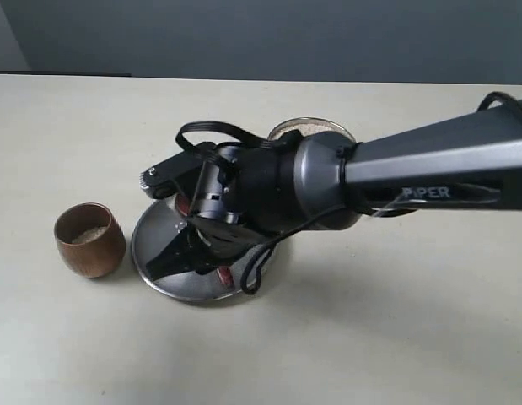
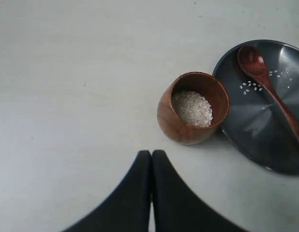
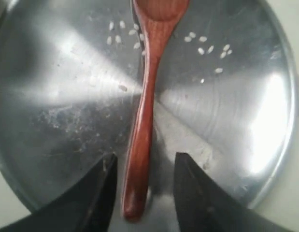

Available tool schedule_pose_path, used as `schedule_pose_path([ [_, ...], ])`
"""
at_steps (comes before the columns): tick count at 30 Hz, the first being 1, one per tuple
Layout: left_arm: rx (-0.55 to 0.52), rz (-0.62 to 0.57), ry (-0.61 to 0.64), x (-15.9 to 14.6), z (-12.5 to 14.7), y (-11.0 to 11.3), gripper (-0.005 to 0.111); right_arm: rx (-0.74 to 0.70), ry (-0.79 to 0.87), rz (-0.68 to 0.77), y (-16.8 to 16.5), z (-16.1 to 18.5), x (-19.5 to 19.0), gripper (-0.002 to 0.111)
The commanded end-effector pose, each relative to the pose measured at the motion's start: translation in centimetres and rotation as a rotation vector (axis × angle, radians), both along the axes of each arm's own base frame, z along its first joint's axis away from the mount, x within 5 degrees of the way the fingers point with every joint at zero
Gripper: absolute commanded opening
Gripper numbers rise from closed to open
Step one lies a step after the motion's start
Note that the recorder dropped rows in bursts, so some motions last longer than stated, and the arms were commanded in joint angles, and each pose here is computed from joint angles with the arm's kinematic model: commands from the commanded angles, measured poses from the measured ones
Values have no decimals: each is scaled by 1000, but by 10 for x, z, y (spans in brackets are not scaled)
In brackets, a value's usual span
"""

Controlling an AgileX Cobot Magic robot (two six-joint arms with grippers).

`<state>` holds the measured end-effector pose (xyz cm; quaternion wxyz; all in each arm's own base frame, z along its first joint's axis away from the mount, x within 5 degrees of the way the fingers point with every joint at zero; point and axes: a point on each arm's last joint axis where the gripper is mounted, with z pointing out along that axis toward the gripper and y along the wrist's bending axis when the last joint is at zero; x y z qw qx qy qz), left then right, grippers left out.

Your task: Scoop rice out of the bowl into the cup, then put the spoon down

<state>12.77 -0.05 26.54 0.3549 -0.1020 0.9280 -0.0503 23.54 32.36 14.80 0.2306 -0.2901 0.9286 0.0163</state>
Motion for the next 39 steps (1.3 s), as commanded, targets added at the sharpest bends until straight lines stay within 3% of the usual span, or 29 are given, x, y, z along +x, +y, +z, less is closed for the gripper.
schedule_pose_path([
  [1,2,-1,-6,1,0,0,0,1,-94,29,-8,36,2,40],
  [4,2,-1,-6,1,0,0,0,-42,-167,34,-19,62,3,31],
  [8,2,-1,-6,1,0,0,0,-78,-280,41,-35,98,2,0],
  [18,2,-1,-6,1,0,0,0,-16,-361,-61,-97,142,1,0],
  [31,2,-1,-6,1,0,0,0,-2,-455,-189,-192,127,-49,0],
  [39,2,-1,-6,1,0,0,0,-11,-452,-281,-226,118,-74,0],
])
